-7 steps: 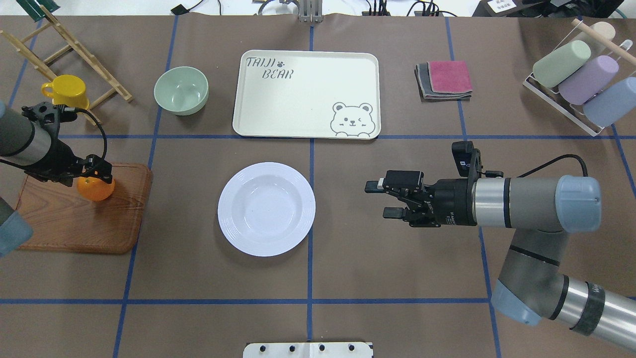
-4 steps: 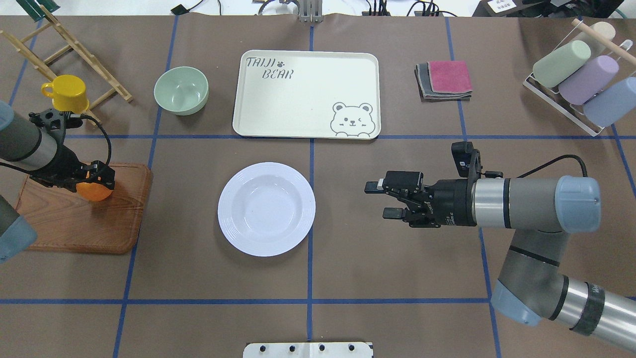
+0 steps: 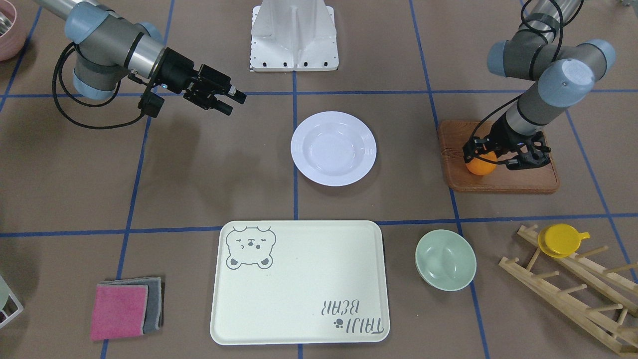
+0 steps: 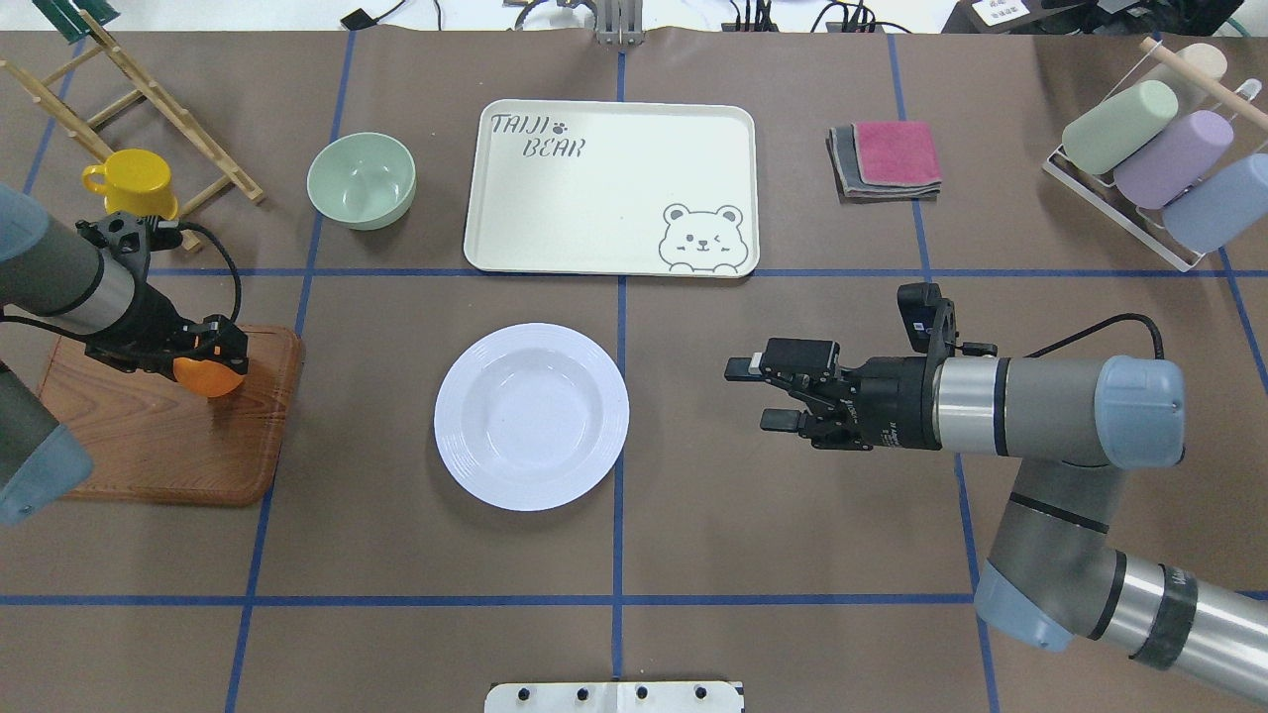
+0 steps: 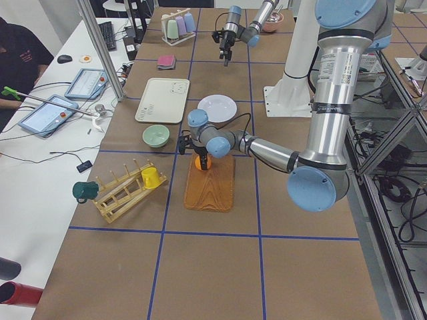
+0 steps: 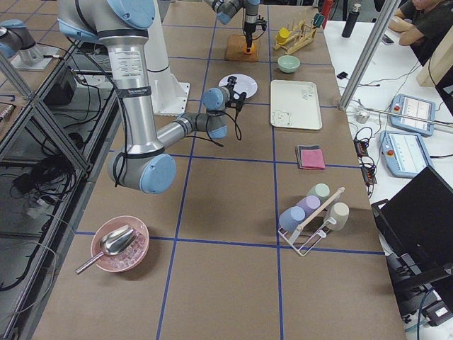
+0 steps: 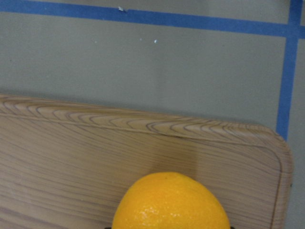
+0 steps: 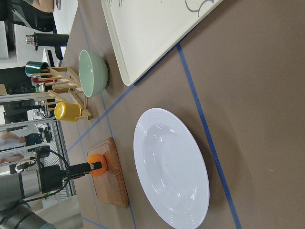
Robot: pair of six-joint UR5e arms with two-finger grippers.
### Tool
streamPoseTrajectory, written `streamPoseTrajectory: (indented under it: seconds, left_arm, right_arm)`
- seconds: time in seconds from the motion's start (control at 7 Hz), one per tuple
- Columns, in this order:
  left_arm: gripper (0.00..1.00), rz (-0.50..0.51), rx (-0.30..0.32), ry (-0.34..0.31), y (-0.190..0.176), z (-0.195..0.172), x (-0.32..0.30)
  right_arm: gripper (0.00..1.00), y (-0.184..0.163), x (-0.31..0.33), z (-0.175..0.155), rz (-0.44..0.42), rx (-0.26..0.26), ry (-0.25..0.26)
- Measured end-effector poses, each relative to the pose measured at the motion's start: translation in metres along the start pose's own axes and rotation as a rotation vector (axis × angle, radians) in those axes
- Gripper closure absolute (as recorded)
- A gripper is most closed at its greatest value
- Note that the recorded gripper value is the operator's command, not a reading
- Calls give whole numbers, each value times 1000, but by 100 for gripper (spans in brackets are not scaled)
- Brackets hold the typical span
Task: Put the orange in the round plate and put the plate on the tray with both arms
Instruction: 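Carry the orange over the plate with the left gripper while the right grips the plate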
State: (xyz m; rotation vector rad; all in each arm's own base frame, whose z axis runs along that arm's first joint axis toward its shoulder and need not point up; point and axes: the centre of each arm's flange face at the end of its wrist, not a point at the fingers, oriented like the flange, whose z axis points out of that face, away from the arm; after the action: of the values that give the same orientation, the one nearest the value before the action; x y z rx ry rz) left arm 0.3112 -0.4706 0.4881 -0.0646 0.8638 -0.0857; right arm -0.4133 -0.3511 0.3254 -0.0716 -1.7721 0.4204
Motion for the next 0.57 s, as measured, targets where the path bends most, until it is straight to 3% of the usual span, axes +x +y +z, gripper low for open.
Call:
streamPoseTrajectory:
  seconds: [0.57]
  left_arm:
    - [25,-108,9,104,-12,-54,148]
  right_arm:
    - [0,25,8,78,3,91,-35]
